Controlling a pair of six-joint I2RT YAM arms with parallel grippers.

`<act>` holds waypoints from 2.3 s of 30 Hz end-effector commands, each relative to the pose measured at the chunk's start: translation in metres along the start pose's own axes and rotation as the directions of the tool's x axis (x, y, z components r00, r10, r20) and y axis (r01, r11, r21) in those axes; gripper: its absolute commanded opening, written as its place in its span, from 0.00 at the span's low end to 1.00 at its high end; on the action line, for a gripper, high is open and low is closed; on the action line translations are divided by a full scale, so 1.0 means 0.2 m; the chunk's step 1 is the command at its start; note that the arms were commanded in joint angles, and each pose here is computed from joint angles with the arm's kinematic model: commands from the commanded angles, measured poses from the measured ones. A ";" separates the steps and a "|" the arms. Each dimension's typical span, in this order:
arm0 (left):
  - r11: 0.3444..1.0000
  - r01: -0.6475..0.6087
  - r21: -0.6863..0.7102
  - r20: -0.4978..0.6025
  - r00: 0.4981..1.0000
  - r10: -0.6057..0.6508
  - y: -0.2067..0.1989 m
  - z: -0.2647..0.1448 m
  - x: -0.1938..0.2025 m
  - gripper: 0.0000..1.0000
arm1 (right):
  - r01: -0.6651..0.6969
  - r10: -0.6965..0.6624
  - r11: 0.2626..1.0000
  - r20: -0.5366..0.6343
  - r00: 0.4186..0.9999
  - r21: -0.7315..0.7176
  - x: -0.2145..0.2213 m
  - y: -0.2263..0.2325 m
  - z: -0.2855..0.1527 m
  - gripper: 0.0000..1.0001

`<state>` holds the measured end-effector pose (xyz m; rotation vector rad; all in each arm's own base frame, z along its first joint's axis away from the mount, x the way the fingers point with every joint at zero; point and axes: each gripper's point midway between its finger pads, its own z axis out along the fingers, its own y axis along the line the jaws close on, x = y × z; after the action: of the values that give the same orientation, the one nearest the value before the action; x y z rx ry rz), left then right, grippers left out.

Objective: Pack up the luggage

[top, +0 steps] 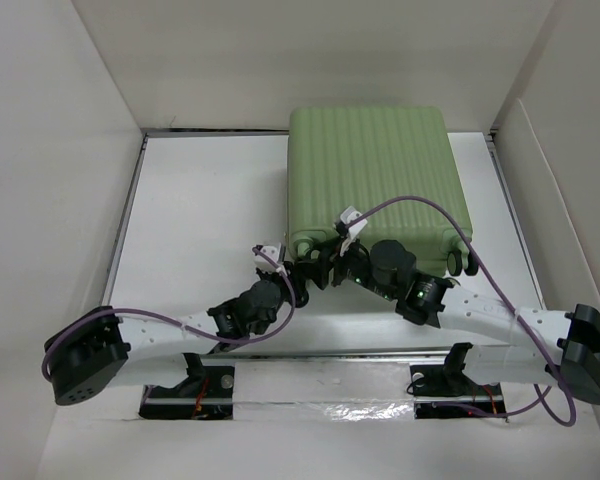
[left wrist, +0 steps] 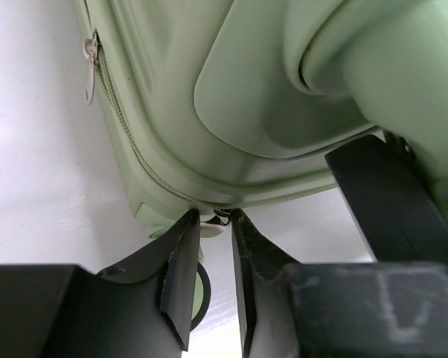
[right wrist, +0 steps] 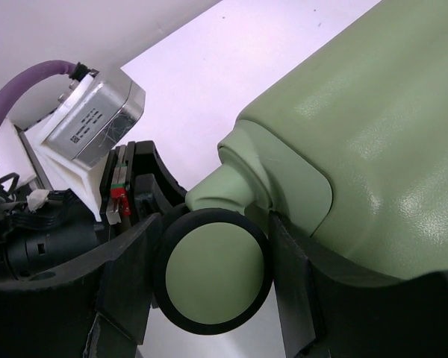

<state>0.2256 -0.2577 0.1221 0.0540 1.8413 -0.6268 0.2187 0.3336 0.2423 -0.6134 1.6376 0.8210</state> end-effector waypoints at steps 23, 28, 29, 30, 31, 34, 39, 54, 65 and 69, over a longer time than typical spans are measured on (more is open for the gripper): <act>0.952 0.159 -0.261 0.280 0.956 -0.083 0.42 -0.09 -0.35 0.00 | 0.024 -0.009 0.993 0.138 0.990 -0.113 -0.22 0.09 -0.20 0.00; 0.952 0.174 -0.253 0.338 0.938 -0.081 0.50 0.03 -0.52 0.00 | 0.048 -0.034 0.984 0.087 0.996 -0.171 -0.16 0.14 -0.20 0.00; 0.955 0.179 -0.236 0.363 0.928 -0.084 0.48 0.06 -0.59 0.00 | 0.050 -0.036 0.984 0.084 0.996 -0.172 -0.16 0.14 -0.20 0.00; 0.967 0.157 -0.202 0.329 0.941 -0.084 0.45 0.10 -0.57 0.00 | 0.050 -0.036 0.982 0.078 0.996 -0.183 -0.15 0.16 -0.20 0.00; 0.974 0.153 -0.168 0.319 0.943 -0.093 0.41 0.12 -0.58 0.00 | 0.049 -0.035 0.982 0.079 0.996 -0.185 -0.15 0.16 -0.20 0.00; 0.996 0.076 0.036 0.257 0.963 -0.083 0.24 0.09 -0.53 0.00 | 0.049 -0.035 0.986 0.088 0.996 -0.159 -0.16 0.14 -0.20 0.00; 0.968 -0.011 0.250 0.116 0.993 -0.018 0.10 -0.10 -0.28 0.04 | 0.047 -0.034 0.991 0.104 0.994 -0.125 -0.19 0.10 -0.22 0.00; 0.889 -0.062 0.454 -0.022 0.997 0.080 -0.05 -0.13 -0.05 0.50 | 0.039 -0.027 0.993 0.104 0.994 -0.110 -0.18 0.06 -0.20 0.00; 0.904 -0.086 0.419 0.043 0.996 0.074 -0.09 0.01 -0.16 0.37 | 0.043 -0.029 0.990 0.097 0.995 -0.138 -0.17 0.08 -0.19 0.00; 0.903 -0.093 0.418 0.058 0.995 0.076 -0.11 0.03 -0.19 0.23 | 0.042 -0.028 0.989 0.096 0.995 -0.144 -0.16 0.09 -0.19 0.00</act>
<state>0.2221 -0.2592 0.1177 0.4205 1.7813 -0.9345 0.1925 0.3048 0.2405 -0.7235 1.6255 0.8469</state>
